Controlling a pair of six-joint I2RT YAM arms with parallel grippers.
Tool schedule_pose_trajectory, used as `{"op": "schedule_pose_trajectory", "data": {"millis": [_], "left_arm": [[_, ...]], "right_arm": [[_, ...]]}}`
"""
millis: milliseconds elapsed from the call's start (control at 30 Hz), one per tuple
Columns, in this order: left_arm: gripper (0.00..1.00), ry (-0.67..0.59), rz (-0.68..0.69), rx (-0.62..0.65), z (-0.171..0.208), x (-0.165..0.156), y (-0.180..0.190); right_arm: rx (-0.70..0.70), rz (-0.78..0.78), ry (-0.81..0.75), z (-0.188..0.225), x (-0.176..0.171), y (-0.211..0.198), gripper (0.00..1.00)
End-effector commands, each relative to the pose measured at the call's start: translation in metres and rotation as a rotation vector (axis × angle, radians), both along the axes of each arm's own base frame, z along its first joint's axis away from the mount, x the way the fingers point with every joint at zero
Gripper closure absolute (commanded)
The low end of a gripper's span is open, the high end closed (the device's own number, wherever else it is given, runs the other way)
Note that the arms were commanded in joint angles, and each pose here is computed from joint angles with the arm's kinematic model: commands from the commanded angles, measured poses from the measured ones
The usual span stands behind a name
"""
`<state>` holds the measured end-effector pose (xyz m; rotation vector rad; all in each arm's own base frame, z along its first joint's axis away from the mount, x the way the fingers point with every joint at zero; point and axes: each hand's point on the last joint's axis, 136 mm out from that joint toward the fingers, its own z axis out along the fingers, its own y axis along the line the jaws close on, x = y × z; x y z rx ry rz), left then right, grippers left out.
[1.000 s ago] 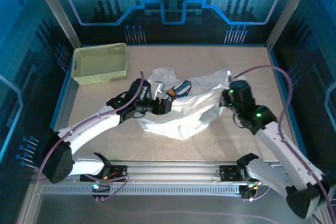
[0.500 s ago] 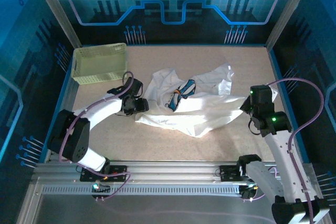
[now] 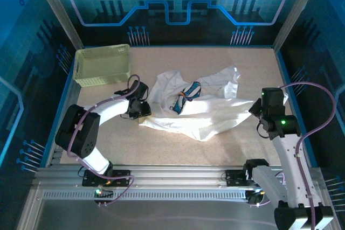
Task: Fold the inside-out t-shirt
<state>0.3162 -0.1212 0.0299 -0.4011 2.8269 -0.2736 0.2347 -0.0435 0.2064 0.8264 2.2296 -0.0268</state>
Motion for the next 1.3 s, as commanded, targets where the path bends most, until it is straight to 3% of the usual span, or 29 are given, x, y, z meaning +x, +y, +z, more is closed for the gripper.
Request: {"op": "schedule_pose_trajectory", "data": {"millis": [0, 133, 233, 500, 1000, 1100, 1167, 1267], "left_arm": [[0.65, -0.011, 0.001, -0.027, -0.003, 0.002, -0.001], [0.64, -0.077, 0.018, -0.017, 0.010, 0.003, 0.005], [0.57, -0.148, 0.047, -0.011, 0.023, 0.002, 0.016], [0.58, -0.108, 0.063, -0.126, 0.009, -0.003, 0.010], [0.77, -0.076, 0.102, -0.118, -0.010, 0.010, 0.016], [0.88, -0.075, 0.101, -0.128, -0.011, 0.009, 0.016], [0.98, -0.090, 0.099, -0.148, -0.003, 0.010, 0.015], [1.00, -0.161, 0.103, -0.204, 0.030, 0.017, 0.016]], "right_arm": [[-0.003, -0.018, 0.017, -0.005, -0.004, -0.007, 1.00], [0.004, -0.027, 0.047, -0.016, -0.007, -0.011, 1.00], [0.008, -0.034, 0.059, -0.019, -0.006, -0.015, 1.00], [0.046, -0.043, 0.067, -0.025, 0.002, -0.019, 1.00], [0.052, -0.040, 0.076, -0.033, -0.002, -0.021, 1.00], [0.056, -0.037, 0.073, -0.032, -0.001, -0.021, 1.00], [0.059, -0.037, 0.068, -0.029, 0.000, -0.022, 1.00], [0.071, -0.033, 0.017, -0.006, 0.005, -0.024, 1.00]]}}
